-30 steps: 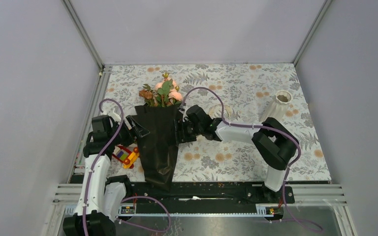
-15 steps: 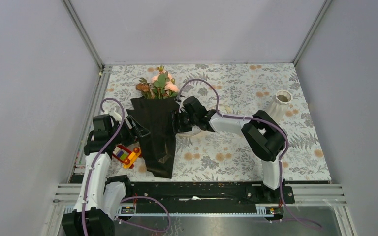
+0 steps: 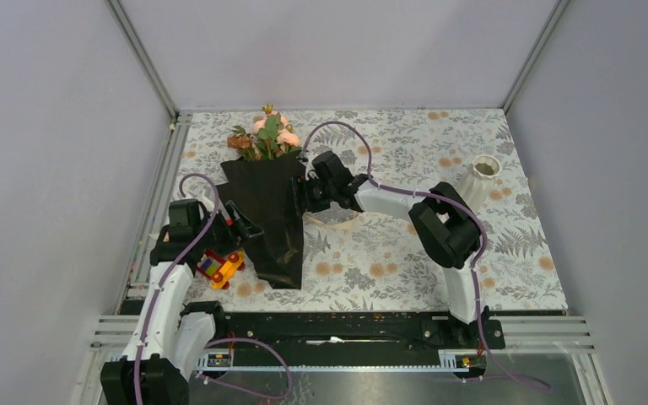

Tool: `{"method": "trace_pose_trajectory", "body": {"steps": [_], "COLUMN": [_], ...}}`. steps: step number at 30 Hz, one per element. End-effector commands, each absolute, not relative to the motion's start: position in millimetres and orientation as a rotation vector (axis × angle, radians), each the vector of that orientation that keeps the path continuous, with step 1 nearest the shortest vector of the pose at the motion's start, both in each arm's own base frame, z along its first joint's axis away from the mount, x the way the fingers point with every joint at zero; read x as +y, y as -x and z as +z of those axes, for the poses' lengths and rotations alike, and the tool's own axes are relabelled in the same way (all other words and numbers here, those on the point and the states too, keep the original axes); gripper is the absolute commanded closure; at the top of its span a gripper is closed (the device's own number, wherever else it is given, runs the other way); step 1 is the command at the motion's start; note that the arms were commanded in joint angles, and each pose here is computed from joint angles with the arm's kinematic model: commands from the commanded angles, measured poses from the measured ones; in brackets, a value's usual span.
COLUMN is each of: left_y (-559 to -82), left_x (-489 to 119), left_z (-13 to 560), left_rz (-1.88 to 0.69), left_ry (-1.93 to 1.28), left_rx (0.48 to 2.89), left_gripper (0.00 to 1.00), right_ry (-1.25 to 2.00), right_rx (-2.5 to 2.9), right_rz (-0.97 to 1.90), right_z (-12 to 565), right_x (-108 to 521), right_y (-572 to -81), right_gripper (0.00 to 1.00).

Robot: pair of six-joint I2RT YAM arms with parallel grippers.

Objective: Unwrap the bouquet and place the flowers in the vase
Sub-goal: Unfold the wrapping paper at the center of the board.

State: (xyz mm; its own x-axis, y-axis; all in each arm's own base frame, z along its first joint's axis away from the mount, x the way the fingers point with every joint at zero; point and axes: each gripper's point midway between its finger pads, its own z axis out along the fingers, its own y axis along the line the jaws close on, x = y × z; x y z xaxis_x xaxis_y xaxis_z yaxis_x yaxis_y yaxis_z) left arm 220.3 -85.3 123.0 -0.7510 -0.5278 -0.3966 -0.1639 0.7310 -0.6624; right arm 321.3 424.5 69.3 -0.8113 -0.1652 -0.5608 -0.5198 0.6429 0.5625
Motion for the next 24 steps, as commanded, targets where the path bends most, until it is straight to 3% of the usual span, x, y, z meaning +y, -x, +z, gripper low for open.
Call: {"method": "trace_pose_trajectory", "body": {"steps": [1, 9, 17, 24], "left_y": [-222.4, -214.7, -200.9, -192.8], "left_x": [-89.2, -102.1, -112.4, -127.3], "left_z": [116.3, 113.2, 109.3, 112.5], "left_rz": [-0.782, -0.795, -0.868, -0.956], "left_ry": [0.567, 0.581, 0.578, 0.480], "left_rx": [2.348, 2.341, 2.336, 2.354], "left_gripper": [0.22, 0.16, 0.12, 0.26], "right_ry": [0.579, 0.571, 0.536, 0.516], "right_rx": [2.288, 2.246, 2.227, 2.213], "right_rz": [0.951, 0.885, 0.887, 0.882], "right_z": [107.7, 139.3, 155.6, 163.9], "right_x": [415.6, 387.4, 369.4, 358.3], "right_y": [-337.7, -332.5, -318.6, -309.6], "right_gripper": [0.21, 0.09, 0.13, 0.18]}}
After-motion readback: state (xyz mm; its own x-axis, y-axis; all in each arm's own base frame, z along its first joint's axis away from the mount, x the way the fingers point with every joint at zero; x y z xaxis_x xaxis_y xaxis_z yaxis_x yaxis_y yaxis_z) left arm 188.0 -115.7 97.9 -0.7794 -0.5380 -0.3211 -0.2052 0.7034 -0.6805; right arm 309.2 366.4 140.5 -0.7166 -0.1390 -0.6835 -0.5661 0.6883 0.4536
